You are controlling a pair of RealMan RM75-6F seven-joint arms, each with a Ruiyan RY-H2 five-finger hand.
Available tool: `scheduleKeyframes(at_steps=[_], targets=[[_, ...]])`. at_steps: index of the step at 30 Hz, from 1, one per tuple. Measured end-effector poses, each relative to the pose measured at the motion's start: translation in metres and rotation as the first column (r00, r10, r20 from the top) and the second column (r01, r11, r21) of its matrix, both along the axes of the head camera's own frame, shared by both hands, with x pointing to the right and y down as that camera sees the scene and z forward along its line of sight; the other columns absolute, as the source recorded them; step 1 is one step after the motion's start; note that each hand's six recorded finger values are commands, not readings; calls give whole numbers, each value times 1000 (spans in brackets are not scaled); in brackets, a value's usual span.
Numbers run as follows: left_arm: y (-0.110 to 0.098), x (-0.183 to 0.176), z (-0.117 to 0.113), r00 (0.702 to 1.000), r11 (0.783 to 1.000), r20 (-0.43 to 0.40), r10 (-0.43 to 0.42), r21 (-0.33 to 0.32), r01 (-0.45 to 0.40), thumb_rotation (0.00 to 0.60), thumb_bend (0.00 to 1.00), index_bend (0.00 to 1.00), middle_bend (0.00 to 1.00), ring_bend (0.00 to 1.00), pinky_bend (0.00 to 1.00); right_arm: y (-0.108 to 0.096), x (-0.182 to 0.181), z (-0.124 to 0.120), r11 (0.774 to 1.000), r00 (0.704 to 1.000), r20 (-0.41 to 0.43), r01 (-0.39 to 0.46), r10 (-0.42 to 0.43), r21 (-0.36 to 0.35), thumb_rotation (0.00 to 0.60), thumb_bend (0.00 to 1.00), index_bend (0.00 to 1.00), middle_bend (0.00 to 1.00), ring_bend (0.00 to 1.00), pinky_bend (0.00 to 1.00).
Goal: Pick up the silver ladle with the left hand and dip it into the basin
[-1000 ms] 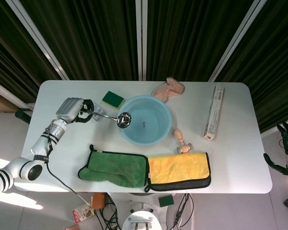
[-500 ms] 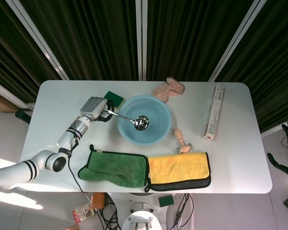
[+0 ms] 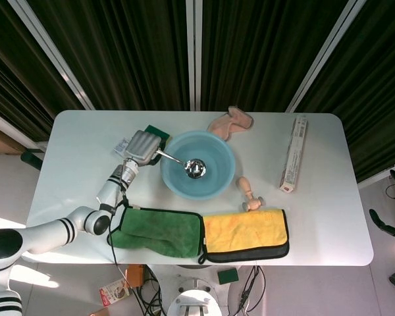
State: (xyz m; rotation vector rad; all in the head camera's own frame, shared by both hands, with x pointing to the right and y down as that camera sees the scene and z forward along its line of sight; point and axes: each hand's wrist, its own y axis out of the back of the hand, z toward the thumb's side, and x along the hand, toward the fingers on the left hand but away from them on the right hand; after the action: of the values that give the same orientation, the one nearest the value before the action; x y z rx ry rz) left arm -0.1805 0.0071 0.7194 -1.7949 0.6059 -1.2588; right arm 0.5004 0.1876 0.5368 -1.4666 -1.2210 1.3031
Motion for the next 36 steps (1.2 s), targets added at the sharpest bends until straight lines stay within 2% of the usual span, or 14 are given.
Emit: scheduleKeyframes(at_steps=[5, 13, 17, 26, 36], targets=[[1, 6, 5, 998, 998, 51, 38, 56, -41, 600, 432, 719, 601, 662, 749, -1, 0, 2, 1000, 1000, 0, 1, -1, -8, 600, 259, 0, 0, 0, 0], [6, 9, 17, 992, 995, 101, 72, 59, -79, 600, 432, 723, 608, 666, 749, 0, 1, 0, 1000, 1000, 1, -4, 4, -3, 600, 258, 0, 0, 0, 0], [11, 11, 23, 995, 998, 84, 63, 24, -65, 600, 433, 724, 609, 666, 749, 0, 4, 0, 1000, 1000, 1, -12, 12, -6, 600, 258, 0, 0, 0, 0], [11, 12, 27, 1000, 994, -4, -25, -104, 25, 600, 433, 733, 610, 666, 749, 0, 6, 1, 1000, 1000, 3, -16, 16, -7, 600, 259, 0, 0, 0, 0], [3, 6, 19, 995, 983, -43, -88, -168, 79, 600, 432, 733, 611, 666, 749, -1, 4, 2, 1000, 1000, 3, -10, 10, -8, 600, 259, 0, 0, 0, 0]])
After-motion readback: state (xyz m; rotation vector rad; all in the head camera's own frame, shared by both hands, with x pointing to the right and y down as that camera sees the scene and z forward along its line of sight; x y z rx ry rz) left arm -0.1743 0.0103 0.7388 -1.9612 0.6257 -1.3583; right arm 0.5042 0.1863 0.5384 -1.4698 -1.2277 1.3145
